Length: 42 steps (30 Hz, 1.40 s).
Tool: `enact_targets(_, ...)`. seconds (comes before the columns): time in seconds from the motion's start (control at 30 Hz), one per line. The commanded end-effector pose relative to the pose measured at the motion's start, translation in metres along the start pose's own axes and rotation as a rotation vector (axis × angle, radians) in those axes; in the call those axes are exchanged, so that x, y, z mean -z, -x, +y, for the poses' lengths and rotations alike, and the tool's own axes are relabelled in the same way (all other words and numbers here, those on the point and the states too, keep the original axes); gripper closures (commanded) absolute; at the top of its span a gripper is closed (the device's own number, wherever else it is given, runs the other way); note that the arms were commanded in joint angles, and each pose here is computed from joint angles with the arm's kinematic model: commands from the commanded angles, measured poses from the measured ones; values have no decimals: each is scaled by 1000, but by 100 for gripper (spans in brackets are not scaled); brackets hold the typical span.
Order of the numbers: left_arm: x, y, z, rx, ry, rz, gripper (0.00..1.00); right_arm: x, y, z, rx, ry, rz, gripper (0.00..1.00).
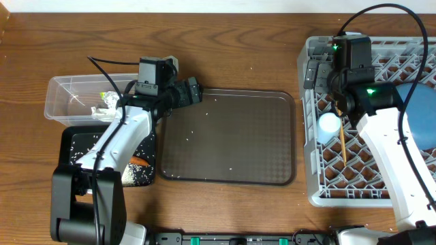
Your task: Sort waste into correct bins and load items into the dishwasher rack
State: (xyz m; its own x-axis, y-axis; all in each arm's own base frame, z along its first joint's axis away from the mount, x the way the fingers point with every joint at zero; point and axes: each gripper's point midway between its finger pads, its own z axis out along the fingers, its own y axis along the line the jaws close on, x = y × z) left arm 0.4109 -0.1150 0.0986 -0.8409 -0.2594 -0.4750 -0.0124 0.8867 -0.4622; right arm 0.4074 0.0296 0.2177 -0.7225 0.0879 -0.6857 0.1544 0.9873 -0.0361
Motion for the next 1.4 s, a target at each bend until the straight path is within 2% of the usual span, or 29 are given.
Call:
enact_targets(0.0,0,-1,2,1,12,-2,2,1,5,-7,-9,-17,-11,1)
enact_targets(1.07,0,-1,2,1,11,-2,2,2,5,-7,-8,-16,-10,1)
enact_targets(1.37,0,-1,2,1,12,-2,2,38,21,-12,-33,5,-105,1)
